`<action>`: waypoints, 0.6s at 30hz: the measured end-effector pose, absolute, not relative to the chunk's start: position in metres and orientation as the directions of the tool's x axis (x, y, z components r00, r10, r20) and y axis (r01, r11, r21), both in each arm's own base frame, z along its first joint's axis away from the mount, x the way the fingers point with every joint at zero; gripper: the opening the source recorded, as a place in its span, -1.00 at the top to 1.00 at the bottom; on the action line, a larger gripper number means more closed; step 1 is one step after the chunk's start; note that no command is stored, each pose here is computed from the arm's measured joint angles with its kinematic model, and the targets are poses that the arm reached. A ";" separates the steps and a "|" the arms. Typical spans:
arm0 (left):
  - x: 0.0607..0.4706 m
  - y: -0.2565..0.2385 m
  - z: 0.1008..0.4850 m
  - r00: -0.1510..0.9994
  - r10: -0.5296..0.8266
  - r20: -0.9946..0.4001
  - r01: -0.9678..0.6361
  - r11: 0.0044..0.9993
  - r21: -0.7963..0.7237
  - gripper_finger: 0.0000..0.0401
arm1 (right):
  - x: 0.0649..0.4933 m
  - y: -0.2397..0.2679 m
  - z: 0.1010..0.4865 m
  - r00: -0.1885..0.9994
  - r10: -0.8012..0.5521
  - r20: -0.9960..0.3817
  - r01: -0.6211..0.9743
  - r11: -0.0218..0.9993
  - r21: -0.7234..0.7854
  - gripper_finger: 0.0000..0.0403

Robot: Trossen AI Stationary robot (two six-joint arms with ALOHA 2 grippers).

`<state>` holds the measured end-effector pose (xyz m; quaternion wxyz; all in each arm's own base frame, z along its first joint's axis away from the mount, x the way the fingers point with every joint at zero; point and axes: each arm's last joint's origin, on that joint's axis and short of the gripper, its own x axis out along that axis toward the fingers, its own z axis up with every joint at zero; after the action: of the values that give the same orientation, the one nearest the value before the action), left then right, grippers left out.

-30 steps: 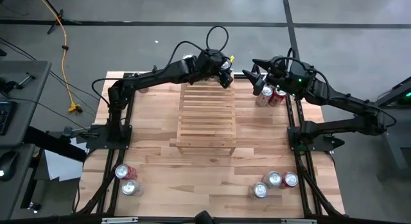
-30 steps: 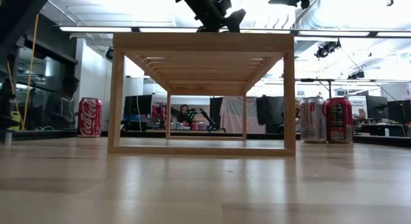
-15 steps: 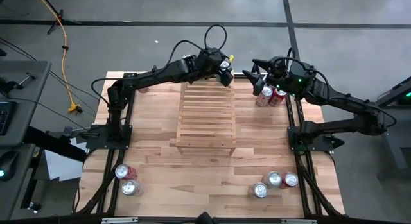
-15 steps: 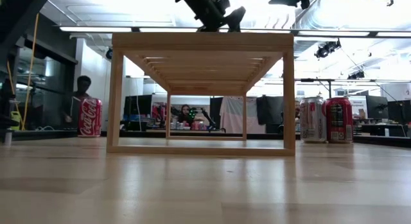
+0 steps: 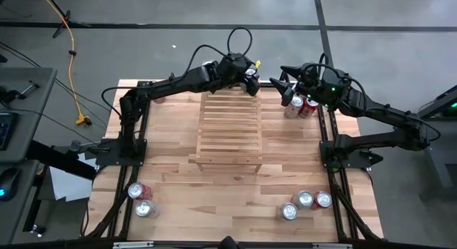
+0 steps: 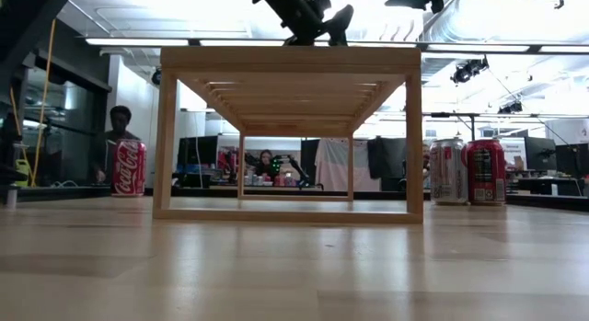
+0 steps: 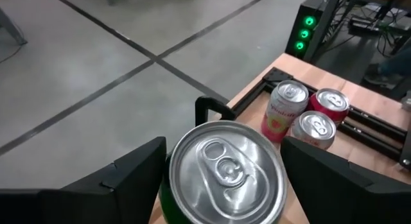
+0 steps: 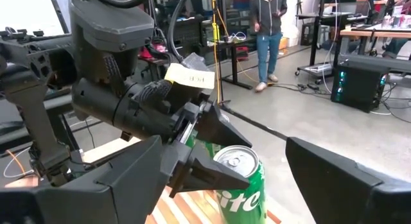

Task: Place canned beverage on shelf
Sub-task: Put the green soda can on the shelf aligned with the other green soda cans

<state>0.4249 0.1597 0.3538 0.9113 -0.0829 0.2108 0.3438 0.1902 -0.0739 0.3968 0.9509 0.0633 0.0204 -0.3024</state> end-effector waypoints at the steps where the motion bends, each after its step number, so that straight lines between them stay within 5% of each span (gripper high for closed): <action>1: 0.425 0.160 0.355 0.677 0.592 -0.437 -0.661 0.750 -0.008 -0.48 | 0.190 -0.074 0.397 0.816 -0.572 -0.077 0.578 0.809 0.108 -0.57; 18: 0.426 0.160 0.362 0.703 0.600 -0.381 -0.646 0.763 0.010 -0.48 | 0.190 -0.074 0.397 0.816 -0.572 -0.077 0.577 0.809 0.108 -0.57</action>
<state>0.4255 0.1605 0.3623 0.9208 -0.0624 0.1838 0.3383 0.1903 -0.0740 0.3967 0.9509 0.0631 0.0207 -0.3022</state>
